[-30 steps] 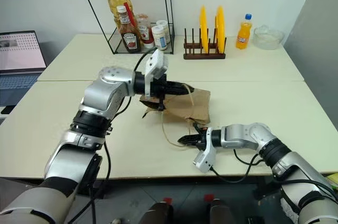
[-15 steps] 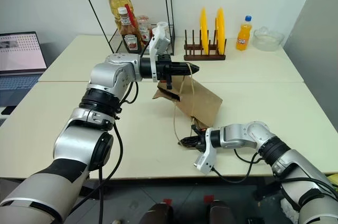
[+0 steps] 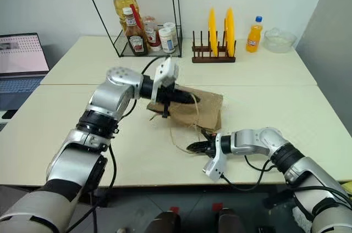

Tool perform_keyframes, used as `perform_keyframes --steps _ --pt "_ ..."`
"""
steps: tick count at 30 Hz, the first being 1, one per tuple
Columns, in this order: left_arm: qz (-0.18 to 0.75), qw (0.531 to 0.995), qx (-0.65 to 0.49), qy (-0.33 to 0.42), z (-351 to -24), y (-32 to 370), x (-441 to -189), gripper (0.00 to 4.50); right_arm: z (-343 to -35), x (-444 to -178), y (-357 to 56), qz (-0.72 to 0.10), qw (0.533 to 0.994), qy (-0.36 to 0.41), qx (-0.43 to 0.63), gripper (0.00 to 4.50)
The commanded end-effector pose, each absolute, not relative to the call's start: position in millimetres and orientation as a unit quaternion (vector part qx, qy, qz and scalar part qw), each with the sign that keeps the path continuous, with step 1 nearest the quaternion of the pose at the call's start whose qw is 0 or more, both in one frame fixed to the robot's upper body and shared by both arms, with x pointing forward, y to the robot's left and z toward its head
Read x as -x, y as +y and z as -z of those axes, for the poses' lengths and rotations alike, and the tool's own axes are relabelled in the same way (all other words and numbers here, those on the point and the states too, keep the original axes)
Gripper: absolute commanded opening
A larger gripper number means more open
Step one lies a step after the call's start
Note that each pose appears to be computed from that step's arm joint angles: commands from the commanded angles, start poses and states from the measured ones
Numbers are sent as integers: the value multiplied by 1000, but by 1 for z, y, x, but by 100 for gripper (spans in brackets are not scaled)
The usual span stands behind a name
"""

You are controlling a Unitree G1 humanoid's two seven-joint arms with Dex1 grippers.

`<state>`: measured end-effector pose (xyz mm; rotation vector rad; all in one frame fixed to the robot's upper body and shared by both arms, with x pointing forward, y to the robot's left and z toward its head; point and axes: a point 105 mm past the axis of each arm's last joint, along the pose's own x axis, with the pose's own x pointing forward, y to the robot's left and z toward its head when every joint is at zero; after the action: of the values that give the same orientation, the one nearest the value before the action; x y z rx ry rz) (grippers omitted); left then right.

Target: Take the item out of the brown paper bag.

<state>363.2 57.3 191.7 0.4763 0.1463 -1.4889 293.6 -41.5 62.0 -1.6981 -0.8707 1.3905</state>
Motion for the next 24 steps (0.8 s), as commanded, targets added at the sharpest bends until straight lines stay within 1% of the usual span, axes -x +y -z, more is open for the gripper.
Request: perform_keyframes --steps 1,4,8,9,11,14,18,24 --pt "685 679 -262 28 -207 44 -354 0 -13 -284 -79 -601 337 -236 686 7" --pt "687 683 -246 8 -215 26 -358 0 -6 -280 -76 -612 320 -233 685 7" --pt "673 721 -165 -13 -245 6 -372 0 11 -270 -84 -632 278 -218 689 7" --pt "669 727 -153 -16 -250 4 -375 0 14 -268 -86 -636 271 -215 690 7" --pt "644 756 -116 -22 -269 4 -388 0 22 -266 -93 -641 255 -201 695 7" --pt "615 785 -72 -16 -286 11 -401 0 28 -263 -99 -646 244 -187 699 7" --pt "575 817 -25 -6 -295 16 -416 0 36 -258 -106 -651 235 -174 700 7" --pt "553 833 6 -15 -307 15 -423 0 44 -250 -112 -657 237 -164 696 7"
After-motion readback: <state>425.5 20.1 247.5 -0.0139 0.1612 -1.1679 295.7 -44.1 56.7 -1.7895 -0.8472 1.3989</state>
